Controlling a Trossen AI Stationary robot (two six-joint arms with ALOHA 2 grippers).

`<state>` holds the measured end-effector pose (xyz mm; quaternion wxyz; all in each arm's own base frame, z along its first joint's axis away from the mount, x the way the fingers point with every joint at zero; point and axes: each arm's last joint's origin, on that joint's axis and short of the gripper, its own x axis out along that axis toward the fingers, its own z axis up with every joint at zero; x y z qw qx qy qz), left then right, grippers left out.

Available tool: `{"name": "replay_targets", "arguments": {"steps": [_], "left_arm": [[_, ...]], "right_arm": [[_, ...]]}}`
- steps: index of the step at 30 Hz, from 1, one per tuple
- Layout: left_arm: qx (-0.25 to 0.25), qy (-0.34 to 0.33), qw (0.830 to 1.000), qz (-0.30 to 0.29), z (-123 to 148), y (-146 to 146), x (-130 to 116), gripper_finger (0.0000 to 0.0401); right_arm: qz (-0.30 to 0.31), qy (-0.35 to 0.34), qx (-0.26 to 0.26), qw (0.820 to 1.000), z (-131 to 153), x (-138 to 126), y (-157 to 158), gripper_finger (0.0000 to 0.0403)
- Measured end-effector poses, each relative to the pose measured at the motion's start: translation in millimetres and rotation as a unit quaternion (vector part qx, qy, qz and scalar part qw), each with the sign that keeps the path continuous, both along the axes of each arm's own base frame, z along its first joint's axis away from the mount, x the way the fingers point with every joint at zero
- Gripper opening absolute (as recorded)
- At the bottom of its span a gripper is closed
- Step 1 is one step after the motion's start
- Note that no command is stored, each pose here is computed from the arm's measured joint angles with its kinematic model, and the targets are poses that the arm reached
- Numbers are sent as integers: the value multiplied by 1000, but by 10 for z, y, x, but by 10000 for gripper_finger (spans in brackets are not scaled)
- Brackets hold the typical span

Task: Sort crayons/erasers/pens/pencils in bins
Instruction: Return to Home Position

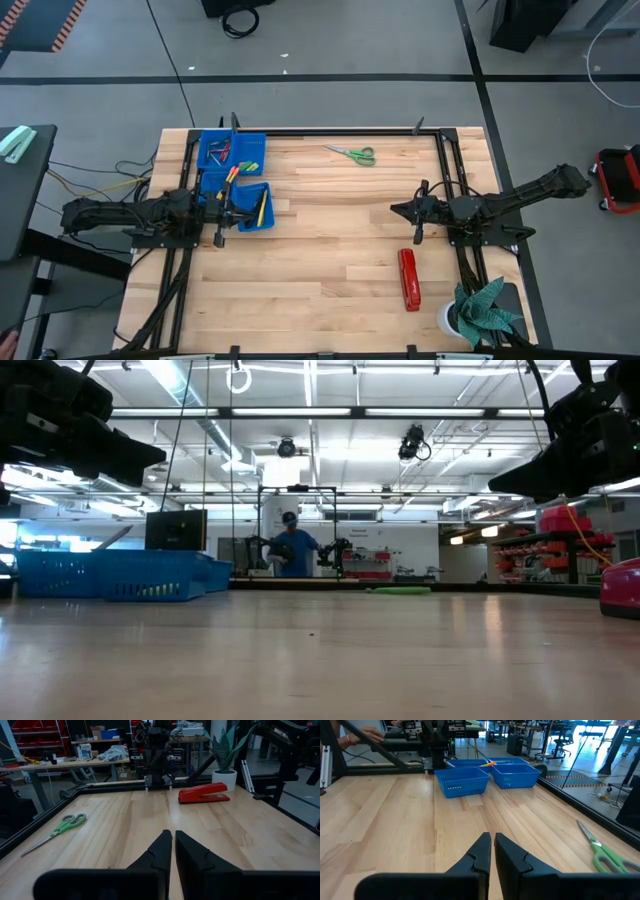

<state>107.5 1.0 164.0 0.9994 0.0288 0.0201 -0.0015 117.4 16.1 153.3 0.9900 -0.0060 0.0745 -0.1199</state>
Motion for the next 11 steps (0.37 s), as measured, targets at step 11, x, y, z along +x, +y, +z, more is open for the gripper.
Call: {"name": "replay_targets", "arguments": {"steps": [11], "left_arm": [[0, 0, 1000, 0, 0, 0, 0, 35]], "right_arm": [[0, 0, 0, 1000, 0, 0, 0, 31]]}}
